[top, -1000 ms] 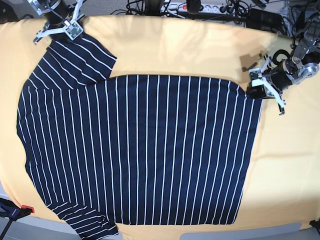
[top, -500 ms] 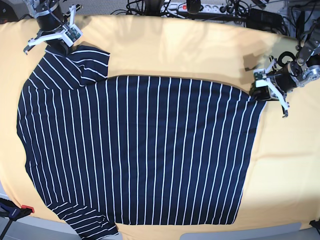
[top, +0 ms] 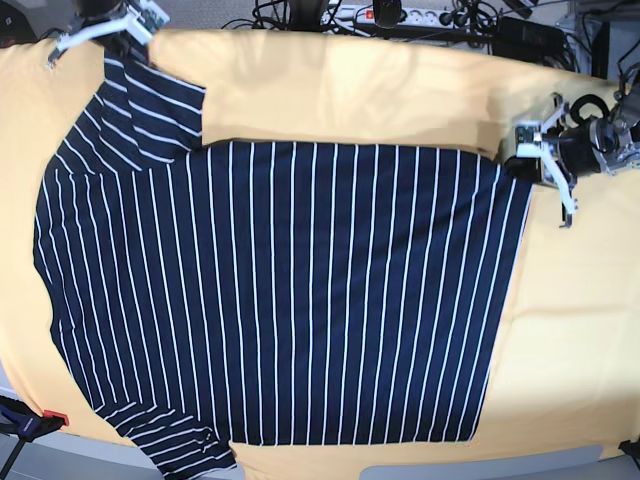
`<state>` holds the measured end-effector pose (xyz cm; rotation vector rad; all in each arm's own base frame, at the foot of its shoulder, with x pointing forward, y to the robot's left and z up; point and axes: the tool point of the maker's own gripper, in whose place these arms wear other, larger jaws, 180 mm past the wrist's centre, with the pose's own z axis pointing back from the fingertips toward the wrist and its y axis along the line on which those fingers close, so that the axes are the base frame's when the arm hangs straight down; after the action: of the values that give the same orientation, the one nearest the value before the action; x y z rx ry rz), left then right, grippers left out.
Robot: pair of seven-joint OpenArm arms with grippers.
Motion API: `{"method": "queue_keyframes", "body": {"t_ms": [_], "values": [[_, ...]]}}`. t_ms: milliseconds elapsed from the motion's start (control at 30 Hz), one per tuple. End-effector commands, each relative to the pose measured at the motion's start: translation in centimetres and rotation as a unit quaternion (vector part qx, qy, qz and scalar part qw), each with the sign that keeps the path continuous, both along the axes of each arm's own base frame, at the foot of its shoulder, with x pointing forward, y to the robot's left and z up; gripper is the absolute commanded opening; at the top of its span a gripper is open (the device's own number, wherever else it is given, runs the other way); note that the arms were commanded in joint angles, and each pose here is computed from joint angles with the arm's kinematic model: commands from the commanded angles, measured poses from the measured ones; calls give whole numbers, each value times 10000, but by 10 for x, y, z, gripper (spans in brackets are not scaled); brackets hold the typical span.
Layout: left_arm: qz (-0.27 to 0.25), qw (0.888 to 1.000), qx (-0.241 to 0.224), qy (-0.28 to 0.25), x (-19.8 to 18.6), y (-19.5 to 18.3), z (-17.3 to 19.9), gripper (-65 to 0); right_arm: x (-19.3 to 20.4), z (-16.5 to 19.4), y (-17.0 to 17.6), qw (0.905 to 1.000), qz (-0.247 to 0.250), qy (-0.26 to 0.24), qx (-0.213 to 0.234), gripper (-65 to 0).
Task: Fold the T-shirt properly
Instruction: 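Pull the grasped shirt edge away from the table edge with both grippers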
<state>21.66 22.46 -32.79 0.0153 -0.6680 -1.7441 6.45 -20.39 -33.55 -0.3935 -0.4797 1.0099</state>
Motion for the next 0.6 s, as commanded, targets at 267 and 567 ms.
{"method": "queue_keyframes", "body": {"t_ms": [267,567], "values": [[-622,9945,500,678,-49,11,-4,-650,-32,2,-8,9989,-45,405,-246,-650],[-1134,9800,702,1478,-90,9,0,-650,-40,0,-17,9969,-253,605,-424,-650]]}}
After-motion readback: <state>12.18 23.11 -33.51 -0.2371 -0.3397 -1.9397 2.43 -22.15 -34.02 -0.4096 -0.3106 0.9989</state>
